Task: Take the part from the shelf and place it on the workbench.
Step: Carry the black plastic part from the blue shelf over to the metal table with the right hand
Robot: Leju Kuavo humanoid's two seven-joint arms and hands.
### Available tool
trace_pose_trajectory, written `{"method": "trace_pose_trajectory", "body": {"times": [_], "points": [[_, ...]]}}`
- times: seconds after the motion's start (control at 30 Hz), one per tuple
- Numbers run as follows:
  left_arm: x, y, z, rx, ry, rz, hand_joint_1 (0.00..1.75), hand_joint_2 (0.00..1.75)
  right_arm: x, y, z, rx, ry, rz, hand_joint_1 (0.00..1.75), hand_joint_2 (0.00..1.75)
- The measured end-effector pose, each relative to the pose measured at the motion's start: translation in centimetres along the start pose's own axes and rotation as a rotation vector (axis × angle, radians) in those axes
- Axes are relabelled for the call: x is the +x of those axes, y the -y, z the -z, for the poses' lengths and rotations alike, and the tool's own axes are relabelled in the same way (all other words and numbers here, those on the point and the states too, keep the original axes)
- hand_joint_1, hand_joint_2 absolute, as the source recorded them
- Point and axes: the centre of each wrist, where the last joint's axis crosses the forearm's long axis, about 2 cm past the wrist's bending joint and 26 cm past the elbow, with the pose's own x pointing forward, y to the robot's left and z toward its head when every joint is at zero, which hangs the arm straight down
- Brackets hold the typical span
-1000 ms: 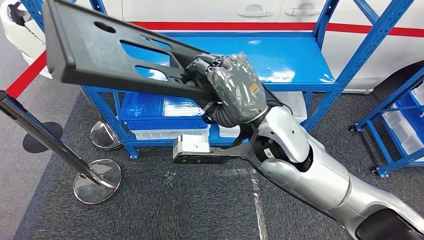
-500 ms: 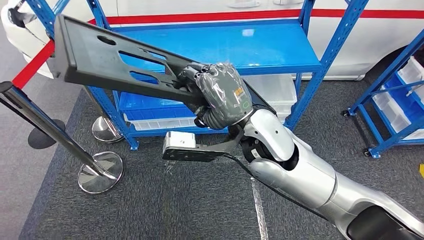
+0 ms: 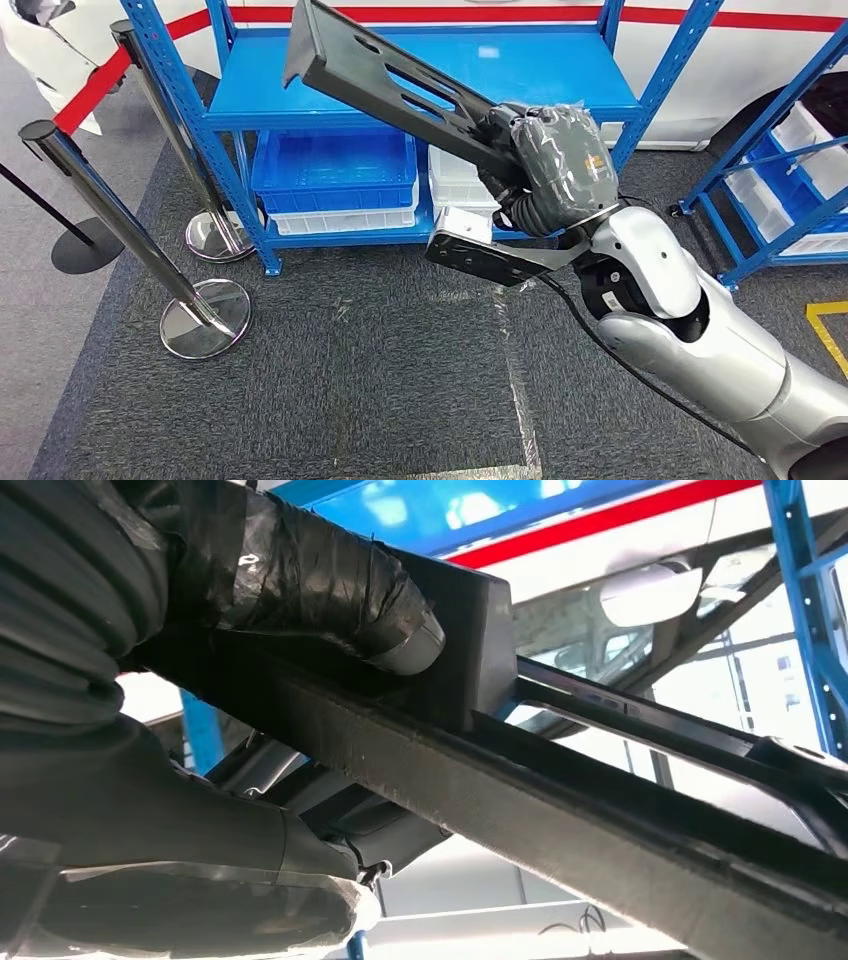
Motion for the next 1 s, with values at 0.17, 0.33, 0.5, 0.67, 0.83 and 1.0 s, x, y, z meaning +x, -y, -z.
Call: {"method": "trace_pose_trajectory", "body": {"times": [0.17,0.33,0.5,0.67,0.83,1.0], "points": [[0.3,0.7,0.1,-0.005,0.033,-0.020,0.00,1.75,-0.7,1.5,-0.8,-0.005,-0.019,-0.015,1.75,1.75],[1.0,0.1,-0.3,-0.047,0.051,0.116,0.00,1.75,-0.2,2.1,-0.3,-0.046,0.067,-0.004,1.75,1.75],[1.8,-1.5,-1.2,-0.098,0.051,0.264,0.00,1.75,2.9,0.7,2.1,-0.116,0.213,0.059,1.75,1.75],[1.8,-2.4,-1.6,-0.068,0.040,0.282,0.00,1.75,4.5,-0.1,3.1,-0.103,0.236,0.087,1.75,1.75],[1.6,-3.0,-1.9,-0.050,0.031,0.286,0.00,1.75,5.0,-0.5,3.5,-0.094,0.240,0.096,1.75,1.75],[1.6,-3.1,-1.9,-0.044,0.027,0.309,0.00,1.75,5.0,-0.9,3.6,-0.074,0.237,0.095,1.75,1.75]]}}
